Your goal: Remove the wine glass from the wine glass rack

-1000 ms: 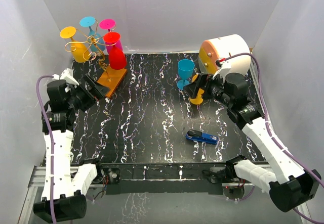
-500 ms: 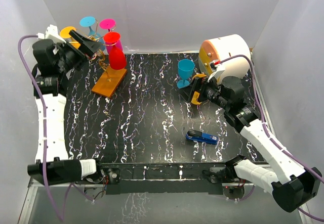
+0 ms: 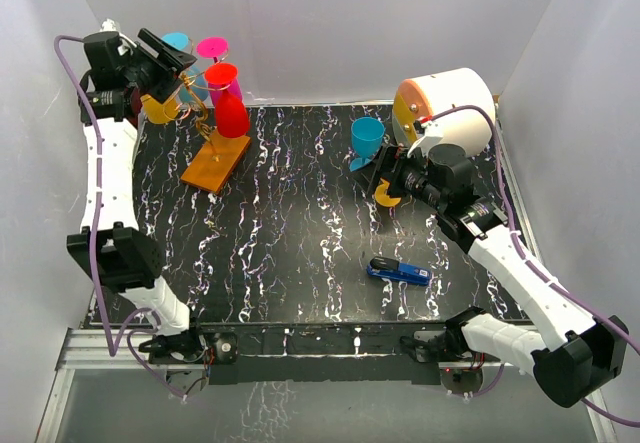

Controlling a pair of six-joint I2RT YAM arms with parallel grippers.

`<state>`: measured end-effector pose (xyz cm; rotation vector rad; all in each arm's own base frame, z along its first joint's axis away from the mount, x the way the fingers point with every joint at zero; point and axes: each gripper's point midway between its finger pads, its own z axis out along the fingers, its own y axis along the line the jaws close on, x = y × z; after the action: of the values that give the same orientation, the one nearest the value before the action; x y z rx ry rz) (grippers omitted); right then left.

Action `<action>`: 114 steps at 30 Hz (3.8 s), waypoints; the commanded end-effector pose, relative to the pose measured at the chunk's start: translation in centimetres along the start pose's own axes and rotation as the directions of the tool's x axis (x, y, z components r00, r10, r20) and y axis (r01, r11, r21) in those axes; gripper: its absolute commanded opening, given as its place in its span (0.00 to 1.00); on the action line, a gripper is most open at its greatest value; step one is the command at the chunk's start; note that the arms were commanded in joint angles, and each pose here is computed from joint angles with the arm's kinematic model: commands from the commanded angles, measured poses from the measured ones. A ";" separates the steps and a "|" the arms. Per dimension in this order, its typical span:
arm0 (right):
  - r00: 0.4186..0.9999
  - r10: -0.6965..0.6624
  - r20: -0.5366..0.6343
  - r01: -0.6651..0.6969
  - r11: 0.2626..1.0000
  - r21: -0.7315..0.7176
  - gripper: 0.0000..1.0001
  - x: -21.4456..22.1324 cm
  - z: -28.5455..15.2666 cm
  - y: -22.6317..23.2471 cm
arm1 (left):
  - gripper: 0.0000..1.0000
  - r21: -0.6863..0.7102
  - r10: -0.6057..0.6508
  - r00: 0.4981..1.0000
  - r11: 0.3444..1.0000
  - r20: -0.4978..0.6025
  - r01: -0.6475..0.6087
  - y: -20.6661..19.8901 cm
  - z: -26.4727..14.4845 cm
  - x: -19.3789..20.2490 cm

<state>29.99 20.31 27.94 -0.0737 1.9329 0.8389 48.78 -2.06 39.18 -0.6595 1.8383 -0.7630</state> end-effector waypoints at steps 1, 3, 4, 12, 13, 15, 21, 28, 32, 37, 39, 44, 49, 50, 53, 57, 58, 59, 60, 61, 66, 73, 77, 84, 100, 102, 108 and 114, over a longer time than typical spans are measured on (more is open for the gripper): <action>0.997 0.007 0.078 -0.005 0.999 -0.033 0.98 -2.8 -0.6 1.7 | 0.64 0.011 -0.025 0.999 1.000 0.024 0.025 -2.4 -0.7 -1.2; 0.997 0.007 0.081 -0.005 0.999 -0.034 0.98 -2.9 -0.7 1.7 | 0.60 -0.007 -0.030 0.999 1.000 0.012 0.030 -2.5 -0.2 -0.7; 0.996 0.007 0.083 -0.004 0.999 -0.032 0.98 -2.9 -0.7 1.7 | 0.58 -0.018 -0.035 0.999 0.999 0.008 0.035 -2.4 0.1 -0.5; 0.996 0.006 0.088 -0.004 1.000 -0.029 0.98 -3.0 -0.8 1.7 | 0.50 -0.066 -0.052 0.999 0.996 0.005 0.052 -2.1 1.3 0.7; 0.996 0.007 0.089 -0.004 1.000 -0.028 0.98 -3.0 -0.8 1.6 | 0.50 -0.071 -0.051 0.999 0.996 0.004 0.051 -2.2 1.4 0.8; 0.996 0.007 0.088 -0.005 1.000 -0.023 0.98 -2.9 -0.8 1.5 | 0.49 -0.084 -0.051 0.999 0.995 0.005 0.051 -2.1 1.6 1.0; 0.995 0.006 0.096 -0.004 1.000 -0.025 0.99 -3.1 -0.9 1.6 | 0.46 -0.108 -0.059 0.998 0.992 0.007 0.059 -1.9 1.9 1.4; 0.995 0.005 0.101 -0.002 1.000 -0.028 0.98 -3.2 -1.1 1.7 | 0.45 -0.104 -0.072 0.997 0.992 -0.009 0.071 -2.0 2.5 2.0; 0.994 0.003 0.106 0.000 1.000 -0.028 0.98 -3.3 -1.2 1.7 | 0.43 -0.103 -0.080 0.997 0.992 -0.014 0.078 -2.0 2.9 2.2; 0.994 0.002 0.111 0.001 1.000 -0.024 0.98 -3.3 -1.3 1.7 | 0.38 -0.095 -0.092 0.995 0.992 -0.031 0.089 -2.0 3.4 2.6; 0.994 0.001 0.111 0.002 1.000 -0.024 0.98 -3.3 -1.4 1.7 | 0.37 -0.091 -0.098 0.995 0.991 -0.036 0.094 -2.1 3.4 2.8; 0.993 0.001 0.114 0.002 1.000 -0.026 0.99 -3.4 -1.4 1.7 | 0.32 -0.077 -0.112 0.993 0.991 -0.042 0.109 -2.2 3.5 3.1; 0.993 -0.001 0.120 0.005 1.000 -0.029 0.98 -3.6 -1.4 1.8 | 0.31 -0.078 -0.126 0.991 0.989 -0.049 0.122 -2.0 3.5 3.4; 0.992 -0.002 0.122 0.006 1.000 -0.031 0.98 -3.7 -1.5 1.9 | 0.32 -0.081 -0.129 0.990 0.989 -0.049 0.125 -1.9 3.5 3.5; 0.992 -0.003 0.122 0.007 0.999 -0.034 0.98 -3.7 -1.5 2.0 | 0.35 -0.090 -0.134 0.990 0.987 -0.047 0.130 -1.7 3.5 3.5; 0.992 -0.004 0.126 0.009 0.999 -0.035 0.99 -3.9 -1.6 2.1 | 0.31 -0.085 -0.141 0.989 0.987 -0.046 0.136 -1.7 3.5 3.6; 0.992 -0.005 0.126 0.009 0.999 -0.034 0.98 -3.9 -1.6 2.0 | 0.30 -0.082 -0.140 0.989 0.987 -0.046 0.136 -1.7 3.6 3.6; 0.992 -0.005 0.128 0.009 0.999 -0.035 0.99 -3.9 -1.6 2.1 | 0.29 -0.080 -0.139 0.989 0.988 -0.045 0.135 -1.8 3.5 3.6; 0.992 -0.004 0.129 0.009 0.999 -0.034 0.99 -3.9 -1.6 2.1 | 0.27 -0.080 -0.141 0.989 0.987 -0.045 0.137 -1.7 3.6 3.6; 0.992 -0.004 0.128 0.009 0.999 -0.034 0.99 -3.9 -1.6 2.1 | 0.26 -0.075 -0.142 0.989 0.988 -0.047 0.138 -1.8 3.5 3.6; 0.992 -0.004 0.129 0.009 0.999 -0.037 0.98 -4.0 -1.7 2.1 | 0.15 -0.049 -0.157 0.987 0.987 -0.046 0.155 -2.4 3.3 3.6; 0.992 -0.005 0.130 0.011 0.999 -0.038 0.99 -4.0 -1.7 2.2 | 0.07 -0.003 -0.171 0.985 0.985 -0.036 0.171 -3.4 2.9 3.4; 0.992 -0.004 0.126 0.008 0.999 -0.034 0.98 -3.8 -1.7 2.0 | 0.01 0.019 -0.171 0.984 0.985 -0.041 0.172 -3.9 2.6 3.3; 0.993 -0.001 0.120 0.005 0.999 -0.037 0.99 -3.6 -1.6 2.0 | 0.00 0.056 -0.187 0.981 0.980 -0.046 0.189 -4.6 1.8 3.4; 0.991 -0.008 0.132 0.013 0.999 -0.035 0.98 -3.9 -2.2 2.2 | 0.00 0.144 -0.240 0.971 0.960 -0.014 0.240 -6.0 -0.9 2.9; 0.992 -0.007 0.130 0.012 0.999 -0.037 0.98 -3.9 -2.1 2.2 | 0.00 0.145 -0.247 0.969 0.959 -0.005 0.245 -5.8 -1.4 2.7; 0.992 -0.003 0.124 0.008 0.999 -0.046 0.98 -3.8 -2.1 2.3 | 0.00 0.127 -0.259 0.966 0.959 0.020 0.254 -4.6 -1.9 2.0; 0.992 -0.001 0.127 0.007 0.999 -0.048 0.99 -3.9 -2.0 2.4 | 0.00 0.130 -0.260 0.965 0.959 0.038 0.253 -4.0 -1.5 0.9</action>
<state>29.39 19.69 29.13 -0.0450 1.9015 0.8386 48.78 -5.38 38.73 -0.9062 1.7295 -0.9841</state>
